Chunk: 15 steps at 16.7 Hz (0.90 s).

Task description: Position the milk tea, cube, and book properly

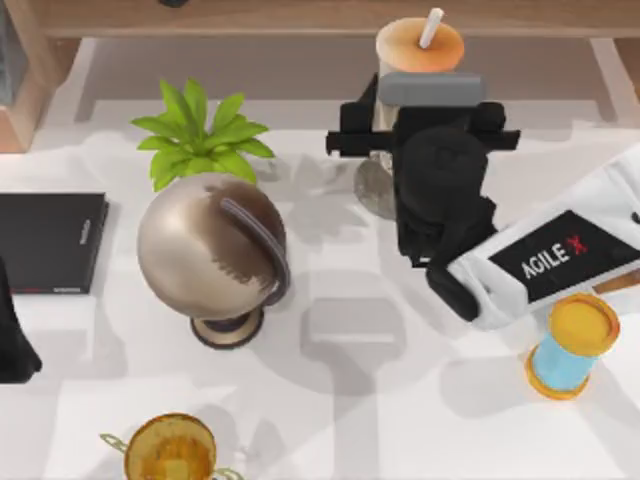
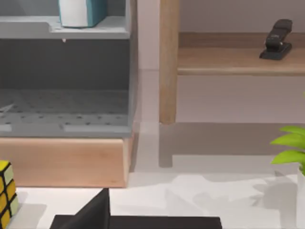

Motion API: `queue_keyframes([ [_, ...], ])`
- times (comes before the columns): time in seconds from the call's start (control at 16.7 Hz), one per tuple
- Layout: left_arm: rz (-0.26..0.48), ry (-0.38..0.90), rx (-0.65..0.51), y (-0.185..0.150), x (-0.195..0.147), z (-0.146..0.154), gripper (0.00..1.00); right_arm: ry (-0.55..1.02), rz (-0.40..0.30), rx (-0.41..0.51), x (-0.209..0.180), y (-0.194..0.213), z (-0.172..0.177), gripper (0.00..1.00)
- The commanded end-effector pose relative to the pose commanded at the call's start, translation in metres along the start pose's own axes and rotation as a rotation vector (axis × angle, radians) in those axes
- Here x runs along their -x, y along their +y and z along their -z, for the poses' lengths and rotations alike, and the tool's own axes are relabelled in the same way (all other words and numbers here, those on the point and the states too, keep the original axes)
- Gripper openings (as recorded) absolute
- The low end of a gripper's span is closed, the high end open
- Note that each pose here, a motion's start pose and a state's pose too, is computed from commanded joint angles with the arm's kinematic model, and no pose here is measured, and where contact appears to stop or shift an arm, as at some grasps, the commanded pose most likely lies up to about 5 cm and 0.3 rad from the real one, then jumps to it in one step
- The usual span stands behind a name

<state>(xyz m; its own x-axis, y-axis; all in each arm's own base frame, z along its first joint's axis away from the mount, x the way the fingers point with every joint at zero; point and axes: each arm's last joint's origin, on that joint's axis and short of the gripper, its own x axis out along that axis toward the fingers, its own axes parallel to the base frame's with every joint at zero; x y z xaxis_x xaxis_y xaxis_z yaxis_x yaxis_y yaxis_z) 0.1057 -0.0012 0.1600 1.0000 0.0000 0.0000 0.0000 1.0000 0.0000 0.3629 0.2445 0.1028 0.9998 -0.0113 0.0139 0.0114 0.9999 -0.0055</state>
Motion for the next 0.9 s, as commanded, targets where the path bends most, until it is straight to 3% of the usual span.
queue_keyframes([
  [0.36,0.0,0.0,0.0,0.0,0.0,0.0,1.0,0.003,0.001,0.003,0.0004,-0.0003,0.0087,0.0],
  [0.9,0.0,0.0,0.0,0.0,0.0,0.0,1.0,0.003,0.001,0.003,0.0004,-0.0003,0.0087,0.68],
])
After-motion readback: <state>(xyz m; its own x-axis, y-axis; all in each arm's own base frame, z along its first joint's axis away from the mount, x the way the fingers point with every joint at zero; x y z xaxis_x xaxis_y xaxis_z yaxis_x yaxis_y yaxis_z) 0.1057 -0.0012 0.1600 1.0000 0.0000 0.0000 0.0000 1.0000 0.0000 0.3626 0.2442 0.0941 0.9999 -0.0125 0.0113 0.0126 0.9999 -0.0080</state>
